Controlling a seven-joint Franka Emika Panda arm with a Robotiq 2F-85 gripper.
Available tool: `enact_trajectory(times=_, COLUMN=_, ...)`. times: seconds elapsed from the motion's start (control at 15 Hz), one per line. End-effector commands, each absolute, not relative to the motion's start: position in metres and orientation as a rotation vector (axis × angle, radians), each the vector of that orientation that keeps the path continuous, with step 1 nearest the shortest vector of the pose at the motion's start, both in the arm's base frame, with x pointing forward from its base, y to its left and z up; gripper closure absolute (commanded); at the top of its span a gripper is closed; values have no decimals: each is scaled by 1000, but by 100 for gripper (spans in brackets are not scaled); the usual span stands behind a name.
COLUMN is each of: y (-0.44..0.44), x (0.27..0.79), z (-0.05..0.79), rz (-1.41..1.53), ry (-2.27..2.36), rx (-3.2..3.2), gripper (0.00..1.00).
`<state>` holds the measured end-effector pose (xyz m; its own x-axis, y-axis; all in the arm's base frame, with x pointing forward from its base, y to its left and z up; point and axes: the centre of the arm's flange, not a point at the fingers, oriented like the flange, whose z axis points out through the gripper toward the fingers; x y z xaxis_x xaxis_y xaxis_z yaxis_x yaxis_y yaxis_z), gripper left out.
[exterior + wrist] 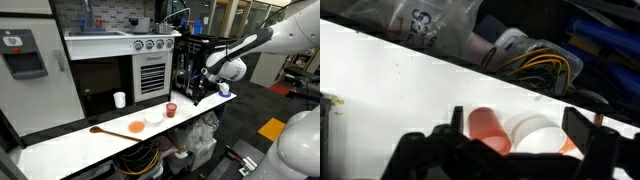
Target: Pick the pink cup and pour the beans into the bowl
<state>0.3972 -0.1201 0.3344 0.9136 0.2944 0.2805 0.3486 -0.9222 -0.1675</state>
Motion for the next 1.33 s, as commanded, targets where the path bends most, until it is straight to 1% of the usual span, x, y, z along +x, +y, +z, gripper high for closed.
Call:
enact_trajectory(times=0.0, y=-108, x=380, z=299, rz=-553, ry=-587, rx=-2841, gripper=0)
enact_trajectory(times=0.4, y=-107, x=370, z=265, rz=-733, ry=-523, rx=-2864, gripper=0)
enact_trajectory(times=0.67, y=-116, x=364, z=248, rz=-767, ry=-486, rx=-2831, gripper=0)
enact_trajectory(times=1.0, y=-135, x=361, z=251, rz=-787, ry=-387, rx=-2796, gripper=0)
enact_trajectory(times=1.07, y=-128, x=354, z=269, rz=-789, ry=-403, rx=-2810, gripper=0)
enact_trajectory(times=1.27, y=-132, x=354, z=266, rz=-781, ry=-379, rx=-2806, gripper=0)
